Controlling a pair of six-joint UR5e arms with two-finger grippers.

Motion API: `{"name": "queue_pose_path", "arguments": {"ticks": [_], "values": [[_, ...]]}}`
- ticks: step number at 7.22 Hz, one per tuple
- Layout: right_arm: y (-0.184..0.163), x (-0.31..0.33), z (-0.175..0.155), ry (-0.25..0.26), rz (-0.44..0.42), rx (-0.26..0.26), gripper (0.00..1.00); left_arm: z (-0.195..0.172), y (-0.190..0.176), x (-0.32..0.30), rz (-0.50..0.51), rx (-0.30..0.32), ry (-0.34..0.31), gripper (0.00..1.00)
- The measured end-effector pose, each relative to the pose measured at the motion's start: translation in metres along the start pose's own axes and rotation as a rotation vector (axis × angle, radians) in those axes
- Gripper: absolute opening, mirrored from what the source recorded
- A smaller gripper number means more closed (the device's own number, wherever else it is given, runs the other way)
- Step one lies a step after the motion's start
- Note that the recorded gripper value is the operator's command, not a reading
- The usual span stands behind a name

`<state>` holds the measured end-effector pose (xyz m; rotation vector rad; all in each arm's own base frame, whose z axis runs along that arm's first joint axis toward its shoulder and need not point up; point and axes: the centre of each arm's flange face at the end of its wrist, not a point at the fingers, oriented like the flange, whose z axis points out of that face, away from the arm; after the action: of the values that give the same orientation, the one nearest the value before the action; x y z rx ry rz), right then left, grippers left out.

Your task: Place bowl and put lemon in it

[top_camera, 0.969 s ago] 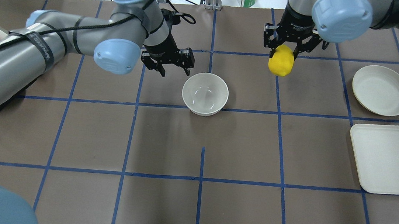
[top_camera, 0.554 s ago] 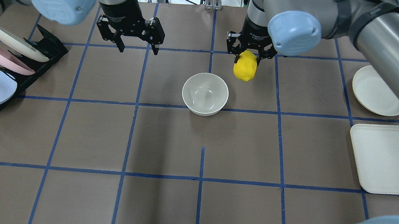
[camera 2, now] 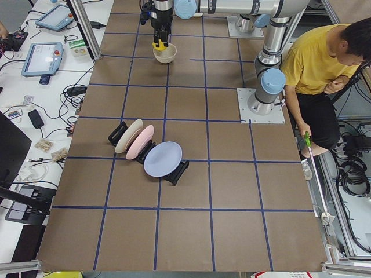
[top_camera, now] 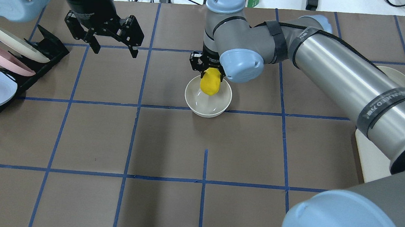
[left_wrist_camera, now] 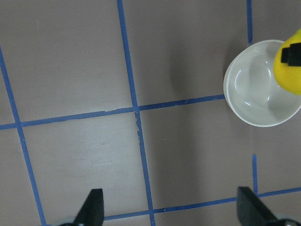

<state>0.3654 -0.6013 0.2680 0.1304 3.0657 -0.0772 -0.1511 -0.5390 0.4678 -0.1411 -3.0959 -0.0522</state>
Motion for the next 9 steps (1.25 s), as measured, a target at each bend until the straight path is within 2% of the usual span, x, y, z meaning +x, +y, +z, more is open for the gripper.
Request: {"name": "queue_pose_path", "arguments": {"ticks": [2, 3, 4, 5, 6, 7, 9], "values": [[0.01, -0.001, 0.026, 0.019, 0.002, -0.035, 0.01, 0.0, 0.002, -0.004, -0.011, 0.013, -0.03, 1.0], [0.013, 0.001, 0.035, 0.024, -0.002, -0.047, 0.06, 0.0, 0.002, -0.005, -0.013, 0.013, -0.038, 1.0], [0.015, 0.002, 0.044, 0.029, -0.007, -0.06, 0.35, 0.001, 0.002, -0.005, -0.015, 0.011, -0.04, 1.0], [0.016, 0.003, 0.052, 0.034, -0.008, -0.072, 0.5, 0.001, 0.002, -0.005, -0.017, 0.01, -0.041, 1.0], [0.016, 0.003, 0.057, 0.038, -0.004, -0.082, 0.82, 0.001, 0.002, -0.004, -0.019, 0.01, -0.041, 1.0], [0.017, 0.004, 0.058, 0.042, 0.002, -0.087, 1.0, 0.002, 0.001, -0.004, -0.02, 0.009, -0.041, 1.0], [0.018, 0.004, 0.052, 0.043, 0.006, -0.083, 1.0, 0.002, 0.002, -0.004, -0.02, 0.008, -0.041, 1.0]]}}
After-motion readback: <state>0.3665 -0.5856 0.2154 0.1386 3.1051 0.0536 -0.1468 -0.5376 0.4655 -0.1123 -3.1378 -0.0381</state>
